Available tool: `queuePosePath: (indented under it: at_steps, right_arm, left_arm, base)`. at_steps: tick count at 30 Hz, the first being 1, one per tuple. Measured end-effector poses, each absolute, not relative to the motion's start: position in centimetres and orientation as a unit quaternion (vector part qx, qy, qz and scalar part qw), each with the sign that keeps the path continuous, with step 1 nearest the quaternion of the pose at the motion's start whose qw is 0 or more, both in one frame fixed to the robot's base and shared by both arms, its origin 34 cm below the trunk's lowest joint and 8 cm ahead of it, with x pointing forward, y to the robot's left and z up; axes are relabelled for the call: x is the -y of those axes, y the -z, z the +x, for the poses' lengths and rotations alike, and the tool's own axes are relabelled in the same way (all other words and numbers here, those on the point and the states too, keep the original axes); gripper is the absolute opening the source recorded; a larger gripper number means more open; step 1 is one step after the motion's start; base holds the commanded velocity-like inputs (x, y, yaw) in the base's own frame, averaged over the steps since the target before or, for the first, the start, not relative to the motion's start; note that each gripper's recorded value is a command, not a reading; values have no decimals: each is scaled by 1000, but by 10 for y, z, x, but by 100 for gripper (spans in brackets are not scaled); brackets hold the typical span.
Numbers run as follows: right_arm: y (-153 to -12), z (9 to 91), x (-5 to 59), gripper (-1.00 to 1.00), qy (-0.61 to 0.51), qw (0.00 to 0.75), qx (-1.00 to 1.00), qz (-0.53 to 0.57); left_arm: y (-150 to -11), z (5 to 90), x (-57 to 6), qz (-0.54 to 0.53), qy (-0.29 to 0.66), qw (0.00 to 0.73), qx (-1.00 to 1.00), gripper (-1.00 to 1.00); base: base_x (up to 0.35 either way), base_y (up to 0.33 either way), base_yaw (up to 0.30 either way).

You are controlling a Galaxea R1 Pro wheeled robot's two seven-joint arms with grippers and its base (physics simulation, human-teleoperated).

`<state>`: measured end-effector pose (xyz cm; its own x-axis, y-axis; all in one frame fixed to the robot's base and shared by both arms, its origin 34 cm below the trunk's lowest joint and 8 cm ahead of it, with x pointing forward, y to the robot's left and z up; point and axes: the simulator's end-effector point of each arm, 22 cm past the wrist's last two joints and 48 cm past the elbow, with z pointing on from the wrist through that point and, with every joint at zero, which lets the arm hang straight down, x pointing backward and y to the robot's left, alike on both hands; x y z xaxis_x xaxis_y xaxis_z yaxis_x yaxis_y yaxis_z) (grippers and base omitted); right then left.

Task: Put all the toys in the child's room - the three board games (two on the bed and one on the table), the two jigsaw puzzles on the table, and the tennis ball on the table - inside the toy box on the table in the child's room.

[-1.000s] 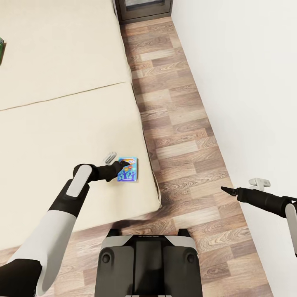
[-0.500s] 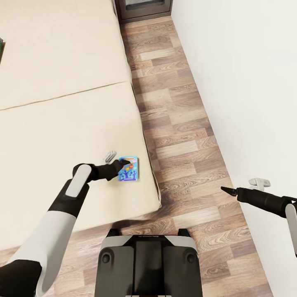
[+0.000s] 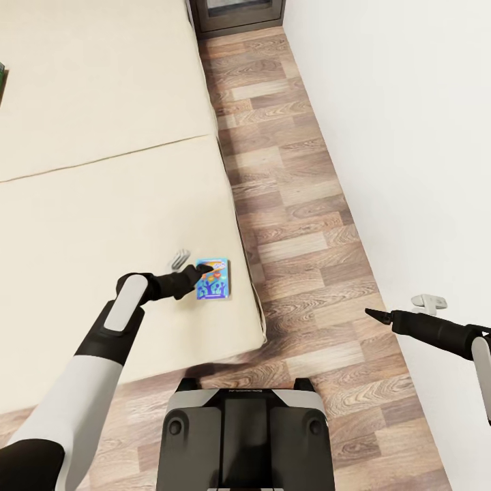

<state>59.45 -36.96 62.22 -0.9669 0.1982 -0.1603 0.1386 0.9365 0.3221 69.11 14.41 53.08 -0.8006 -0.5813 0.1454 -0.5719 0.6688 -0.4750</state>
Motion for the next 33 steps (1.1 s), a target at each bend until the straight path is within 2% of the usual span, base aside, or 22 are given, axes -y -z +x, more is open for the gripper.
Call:
queuePosePath:
  at_steps: [23,33]
  right_arm:
    - [-622,594,370,100,-156,96,-979,86]
    - [-622,594,369,100,-156,95,-979,86]
  left_arm:
    - [-529,684,-147,-318,254,6,-914,100]
    - [-529,684,-147,-318,253,5,-914,100]
  base:
    - [0,0,-4]
    - [0,0,-145]
